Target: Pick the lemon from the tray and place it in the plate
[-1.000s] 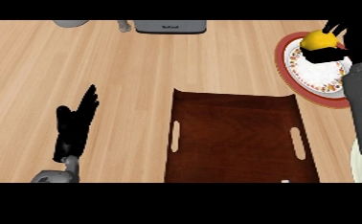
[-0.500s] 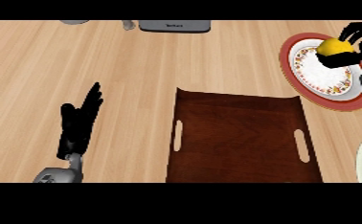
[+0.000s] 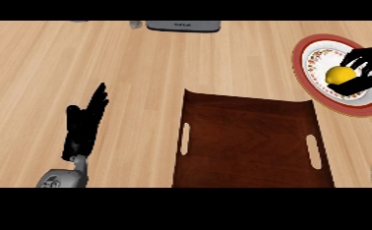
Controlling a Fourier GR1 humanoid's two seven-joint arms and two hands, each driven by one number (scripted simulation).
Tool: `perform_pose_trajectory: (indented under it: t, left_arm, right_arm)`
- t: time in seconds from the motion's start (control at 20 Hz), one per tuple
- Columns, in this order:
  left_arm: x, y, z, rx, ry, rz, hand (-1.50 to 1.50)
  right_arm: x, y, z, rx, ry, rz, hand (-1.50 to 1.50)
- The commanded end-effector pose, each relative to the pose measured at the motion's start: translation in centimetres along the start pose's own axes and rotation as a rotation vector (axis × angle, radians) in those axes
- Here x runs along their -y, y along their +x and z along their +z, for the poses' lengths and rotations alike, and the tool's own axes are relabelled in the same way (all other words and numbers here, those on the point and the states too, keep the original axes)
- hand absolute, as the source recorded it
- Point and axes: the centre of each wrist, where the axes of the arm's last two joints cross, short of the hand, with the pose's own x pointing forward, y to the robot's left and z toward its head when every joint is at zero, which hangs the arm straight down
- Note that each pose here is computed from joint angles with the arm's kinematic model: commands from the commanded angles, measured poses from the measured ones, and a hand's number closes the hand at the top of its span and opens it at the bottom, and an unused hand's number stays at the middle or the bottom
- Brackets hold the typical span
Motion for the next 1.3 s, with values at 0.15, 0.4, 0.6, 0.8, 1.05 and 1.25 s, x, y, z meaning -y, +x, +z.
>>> perform_pose_trajectory:
  t: [0.15, 0.4, 0.6, 0.8, 1.05, 1.25]
  left_arm:
    - [0.7, 0.1, -0.4, -0.004, 0.005, 0.014, 0.0]
    - [0.1, -0.4, 0.1, -0.017, 0.003, 0.004, 0.0]
    - [-1.4, -0.2, -0.2, -0.021, 0.019, 0.011, 0.0]
    - [-1.0, 0.1, 0.3, 0.006, 0.017, 0.004, 0.0]
    - [0.2, -0.3, -0.3, -0.011, 0.003, -0.003, 0.0]
    - [0.1, 0.0, 0.3, -0.005, -0.004, 0.01, 0.0]
  right_arm:
    - [0.7, -1.5, 0.4, 0.107, 0.116, -0.054, -1.5]
    - [0.8, -1.2, 0.2, 0.307, -0.021, -0.4, -1.5]
    - [2.5, -3.9, 1.1, 0.326, -0.129, -0.677, -1.5]
    - [4.2, -6.0, 2.0, 0.33, -0.108, -0.807, -1.5]
    - [2.9, -7.5, 2.8, 0.357, -0.075, -0.841, -1.5]
    - [1.7, -6.8, 2.5, 0.401, -0.041, -0.861, -1.5]
